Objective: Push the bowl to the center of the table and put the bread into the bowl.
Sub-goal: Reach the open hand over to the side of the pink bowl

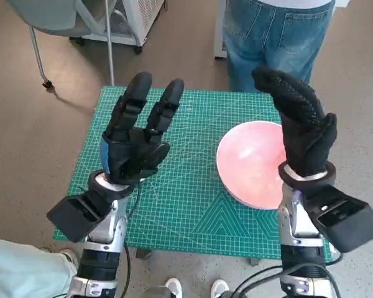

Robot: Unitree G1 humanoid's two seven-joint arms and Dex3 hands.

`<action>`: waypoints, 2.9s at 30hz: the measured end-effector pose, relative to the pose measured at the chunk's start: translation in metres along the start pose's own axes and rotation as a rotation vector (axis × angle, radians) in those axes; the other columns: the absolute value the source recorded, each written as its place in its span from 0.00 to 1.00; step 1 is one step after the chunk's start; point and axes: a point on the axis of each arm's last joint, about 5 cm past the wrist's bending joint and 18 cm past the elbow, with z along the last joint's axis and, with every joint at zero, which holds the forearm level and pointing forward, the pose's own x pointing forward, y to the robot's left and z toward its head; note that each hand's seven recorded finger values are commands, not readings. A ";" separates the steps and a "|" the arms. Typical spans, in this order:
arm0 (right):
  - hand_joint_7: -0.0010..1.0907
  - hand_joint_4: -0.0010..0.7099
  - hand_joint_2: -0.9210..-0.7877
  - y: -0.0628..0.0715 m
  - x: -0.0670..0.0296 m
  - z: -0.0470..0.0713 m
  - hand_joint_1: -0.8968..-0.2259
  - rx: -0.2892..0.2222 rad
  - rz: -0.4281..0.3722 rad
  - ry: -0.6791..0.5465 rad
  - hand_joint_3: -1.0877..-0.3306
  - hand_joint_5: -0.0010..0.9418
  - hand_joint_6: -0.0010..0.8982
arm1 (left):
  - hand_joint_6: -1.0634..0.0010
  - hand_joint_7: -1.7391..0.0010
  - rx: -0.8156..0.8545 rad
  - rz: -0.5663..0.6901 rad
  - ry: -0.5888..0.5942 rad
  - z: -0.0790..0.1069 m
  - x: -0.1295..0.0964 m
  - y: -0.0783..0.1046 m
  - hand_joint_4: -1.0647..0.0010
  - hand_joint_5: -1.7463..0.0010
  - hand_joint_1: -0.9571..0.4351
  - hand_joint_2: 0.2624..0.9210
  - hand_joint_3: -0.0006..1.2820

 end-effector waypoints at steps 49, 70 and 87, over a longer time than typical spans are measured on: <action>0.57 0.35 0.00 -0.051 -0.1023 -0.054 0.63 -0.055 -0.571 0.571 0.27 0.09 0.00 | 0.56 0.99 -0.002 0.003 0.011 0.003 0.001 0.001 0.67 1.00 0.69 1.00 0.25; 0.56 0.30 0.00 -0.032 -0.0877 -0.075 0.60 0.234 -0.545 0.667 0.34 0.04 0.00 | 0.56 0.99 0.015 -0.017 0.021 0.006 0.000 0.008 0.67 1.00 0.69 1.00 0.25; 0.47 0.40 0.00 -0.016 -0.0557 -0.083 0.58 0.319 -0.499 0.667 0.36 0.03 0.09 | 0.56 0.99 0.018 0.005 0.022 0.006 -0.002 0.008 0.67 1.00 0.68 1.00 0.24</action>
